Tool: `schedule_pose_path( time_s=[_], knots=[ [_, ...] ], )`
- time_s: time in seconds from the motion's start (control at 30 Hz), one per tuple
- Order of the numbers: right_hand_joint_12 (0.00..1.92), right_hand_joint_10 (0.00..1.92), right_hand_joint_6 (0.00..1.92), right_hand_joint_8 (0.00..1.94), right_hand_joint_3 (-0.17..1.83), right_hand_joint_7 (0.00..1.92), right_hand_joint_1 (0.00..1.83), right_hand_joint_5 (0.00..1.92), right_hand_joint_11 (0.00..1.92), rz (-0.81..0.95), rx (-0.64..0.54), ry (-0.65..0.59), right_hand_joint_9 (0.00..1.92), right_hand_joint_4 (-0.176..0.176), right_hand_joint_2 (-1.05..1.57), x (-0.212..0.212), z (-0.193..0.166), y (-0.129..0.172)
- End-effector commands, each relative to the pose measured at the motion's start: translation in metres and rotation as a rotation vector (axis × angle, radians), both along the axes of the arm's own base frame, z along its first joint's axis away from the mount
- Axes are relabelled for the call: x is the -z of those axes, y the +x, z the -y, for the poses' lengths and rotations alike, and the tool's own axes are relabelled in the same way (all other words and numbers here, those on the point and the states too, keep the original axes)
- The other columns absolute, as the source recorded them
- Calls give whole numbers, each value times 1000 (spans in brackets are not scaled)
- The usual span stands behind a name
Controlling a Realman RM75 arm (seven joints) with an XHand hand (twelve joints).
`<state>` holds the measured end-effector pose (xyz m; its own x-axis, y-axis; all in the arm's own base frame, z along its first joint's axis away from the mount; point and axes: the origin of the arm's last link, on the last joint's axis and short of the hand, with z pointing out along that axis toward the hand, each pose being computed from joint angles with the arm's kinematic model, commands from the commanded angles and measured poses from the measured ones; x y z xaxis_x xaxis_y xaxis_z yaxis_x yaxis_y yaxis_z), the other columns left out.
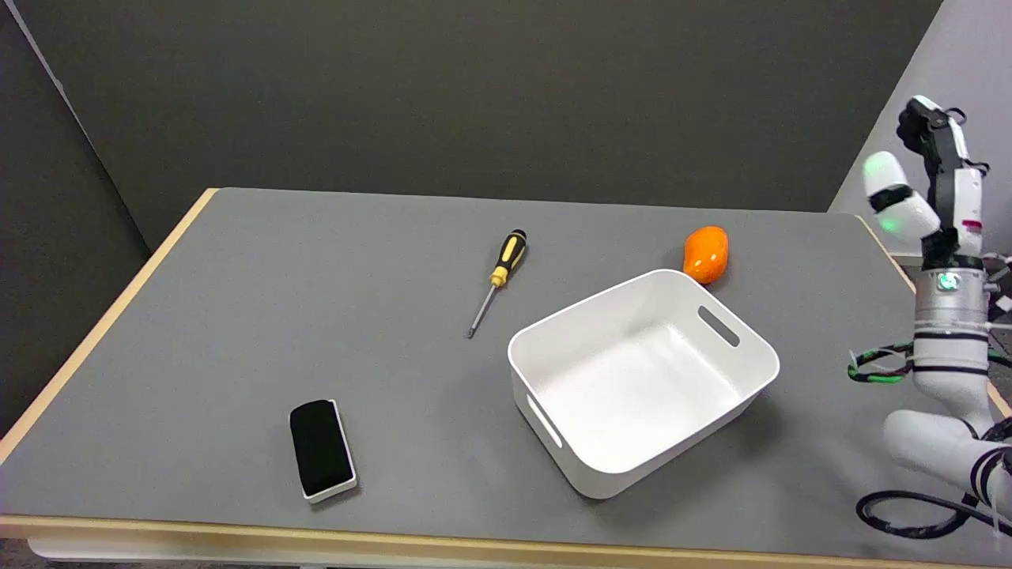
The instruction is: Pick up mango.
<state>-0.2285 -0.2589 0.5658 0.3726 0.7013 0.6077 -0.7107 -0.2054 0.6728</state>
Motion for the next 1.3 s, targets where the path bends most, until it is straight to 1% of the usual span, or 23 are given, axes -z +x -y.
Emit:
schedule_pose_path(
  time_s=[0.03,0.1,0.13,0.2,0.27,0.33,0.4,0.47,0.5,0.6,0.7,0.73,0.77,0.83,0.87,0.9,0.97,1.07,1.17,1.3],
  knots=[
    [1008,720,486,421,968,287,479,214,-1,-386,279,-157,168,-20,617,14,62,56],
    [1010,723,483,423,963,280,475,208,-1,-414,363,-195,163,-28,610,16,70,60],
    [1019,730,482,430,958,277,467,204,-1,-430,399,-209,159,-43,606,17,73,60],
    [1049,753,480,452,944,274,442,195,-1,-477,464,-236,150,-87,597,22,81,63],
    [1074,769,481,460,938,282,422,194,-1,-501,512,-259,155,-107,599,26,87,65],
    [1114,803,480,474,927,301,391,196,-1,-509,548,-272,173,-125,604,29,93,67],
    [1137,823,482,481,922,315,375,200,-1,-538,590,-291,186,-132,609,33,100,68],
    [1222,903,472,471,824,357,422,221,9,-563,628,-295,205,-139,635,36,108,68],
    [1252,931,469,469,792,372,437,227,13,-591,654,-297,213,-141,644,39,114,69],
    [1283,961,480,494,792,393,436,234,42,-683,723,-280,233,-145,643,49,127,65],
    [1310,946,525,558,900,413,359,239,100,-759,787,-234,290,-144,613,61,137,55],
    [1319,951,530,561,899,418,352,242,107,-765,802,-213,296,-143,612,64,139,52],
    [1333,958,537,565,899,426,340,248,117,-765,822,-186,306,-138,610,66,141,48],
    [1376,981,562,580,897,460,295,270,154,-762,870,-133,343,-119,604,68,144,42],
    [1385,984,568,582,896,465,277,276,163,-741,909,-83,349,-114,601,69,147,37],
    [1394,986,573,584,896,470,259,281,172,-712,932,-47,355,-109,599,69,149,35],
    [1401,978,571,568,899,464,205,283,184,-573,970,57,359,-101,597,65,153,29],
    [1391,952,555,544,900,436,185,274,179,-492,983,124,340,-103,596,62,153,30],
    [1386,937,538,529,898,408,177,262,175,-550,1002,144,318,-112,597,64,151,35],
    [1392,942,522,533,895,389,180,245,168,-608,1027,129,295,-146,605,60,147,36]
  ],
)
